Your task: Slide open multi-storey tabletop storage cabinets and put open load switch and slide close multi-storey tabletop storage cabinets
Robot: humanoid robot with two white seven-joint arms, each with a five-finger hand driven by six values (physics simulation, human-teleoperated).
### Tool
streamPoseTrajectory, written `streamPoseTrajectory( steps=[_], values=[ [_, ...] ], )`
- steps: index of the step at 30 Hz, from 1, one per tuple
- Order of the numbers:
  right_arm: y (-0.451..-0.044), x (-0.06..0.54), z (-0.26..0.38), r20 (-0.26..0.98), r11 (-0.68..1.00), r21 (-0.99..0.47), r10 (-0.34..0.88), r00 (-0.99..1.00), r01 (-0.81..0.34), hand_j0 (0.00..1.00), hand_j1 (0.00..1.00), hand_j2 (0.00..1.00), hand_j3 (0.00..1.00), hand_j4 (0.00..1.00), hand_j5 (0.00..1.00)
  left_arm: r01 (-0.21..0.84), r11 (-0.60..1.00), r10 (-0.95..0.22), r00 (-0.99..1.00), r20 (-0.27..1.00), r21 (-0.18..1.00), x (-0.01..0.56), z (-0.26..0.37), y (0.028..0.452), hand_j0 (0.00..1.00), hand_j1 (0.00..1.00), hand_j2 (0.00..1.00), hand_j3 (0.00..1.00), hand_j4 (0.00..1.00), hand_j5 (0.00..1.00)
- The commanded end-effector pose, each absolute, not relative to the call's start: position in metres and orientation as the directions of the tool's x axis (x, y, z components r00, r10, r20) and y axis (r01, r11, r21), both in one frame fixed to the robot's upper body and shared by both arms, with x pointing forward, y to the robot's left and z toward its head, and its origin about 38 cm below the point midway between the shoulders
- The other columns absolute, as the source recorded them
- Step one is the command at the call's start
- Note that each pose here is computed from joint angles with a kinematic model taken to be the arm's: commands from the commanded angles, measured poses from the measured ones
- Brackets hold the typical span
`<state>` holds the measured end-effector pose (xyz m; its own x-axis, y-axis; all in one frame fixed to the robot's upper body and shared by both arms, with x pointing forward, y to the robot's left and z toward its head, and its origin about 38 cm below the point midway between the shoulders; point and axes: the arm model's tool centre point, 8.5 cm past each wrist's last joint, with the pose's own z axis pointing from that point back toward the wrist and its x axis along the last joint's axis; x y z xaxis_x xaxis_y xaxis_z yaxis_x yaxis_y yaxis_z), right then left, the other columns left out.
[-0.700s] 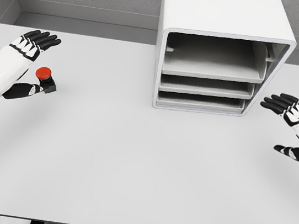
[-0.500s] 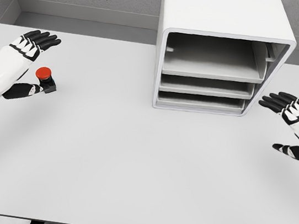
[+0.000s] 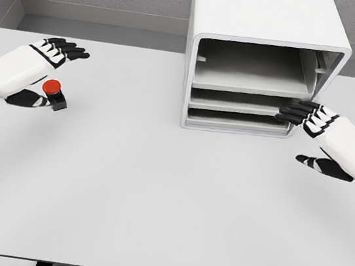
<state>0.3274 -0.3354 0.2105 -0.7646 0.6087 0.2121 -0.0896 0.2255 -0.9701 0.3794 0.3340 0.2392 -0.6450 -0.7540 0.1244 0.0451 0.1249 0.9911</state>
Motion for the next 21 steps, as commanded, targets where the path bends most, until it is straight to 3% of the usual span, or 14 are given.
streamPoseTrajectory(
  steps=[1,5,8,14,17,21],
  values=[
    [-0.328,0.324,0.199,0.246,0.231,-0.964,0.591,-0.769,-0.131,0.88,0.88,0.88,0.88,0.88,0.88,0.050,0.163,-0.716,-0.682,0.153,0.985,0.375,0.250,0.328,1.00,1.00,1.00,1.00,1.00,1.00],
    [-0.329,0.322,0.196,0.258,0.232,-0.962,0.591,-0.765,-0.145,0.90,0.90,0.90,0.90,0.90,0.90,-0.026,0.176,-0.696,-0.710,0.106,0.984,0.388,0.279,0.316,1.00,1.00,1.00,1.00,1.00,1.00],
    [-0.328,0.322,0.197,0.255,0.233,-0.962,0.589,-0.767,-0.141,0.90,0.90,0.90,0.90,0.90,0.90,-0.017,0.139,-0.699,-0.710,0.086,0.990,0.387,0.279,0.319,1.00,1.00,1.00,1.00,1.00,1.00],
    [-0.332,0.324,0.203,0.242,0.224,-0.966,0.593,-0.768,-0.132,0.92,0.92,0.92,0.92,0.92,0.92,0.101,-0.015,-0.678,-0.732,0.064,0.995,0.408,0.272,0.327,1.00,1.00,1.00,1.00,1.00,1.00],
    [-0.309,0.334,0.208,0.230,0.218,-0.967,0.537,-0.812,-0.130,0.92,0.92,0.92,0.92,0.92,0.92,0.181,-0.083,-0.679,-0.730,0.077,0.980,0.427,0.261,0.331,1.00,1.00,1.00,1.00,1.00,1.00],
    [-0.302,0.338,0.212,0.223,0.216,-0.968,0.521,-0.824,-0.125,0.92,0.92,0.92,0.92,0.92,0.92,0.259,-0.042,-0.641,-0.748,0.173,0.965,0.416,0.266,0.344,1.00,1.00,1.00,1.00,1.00,1.00]
  ],
)
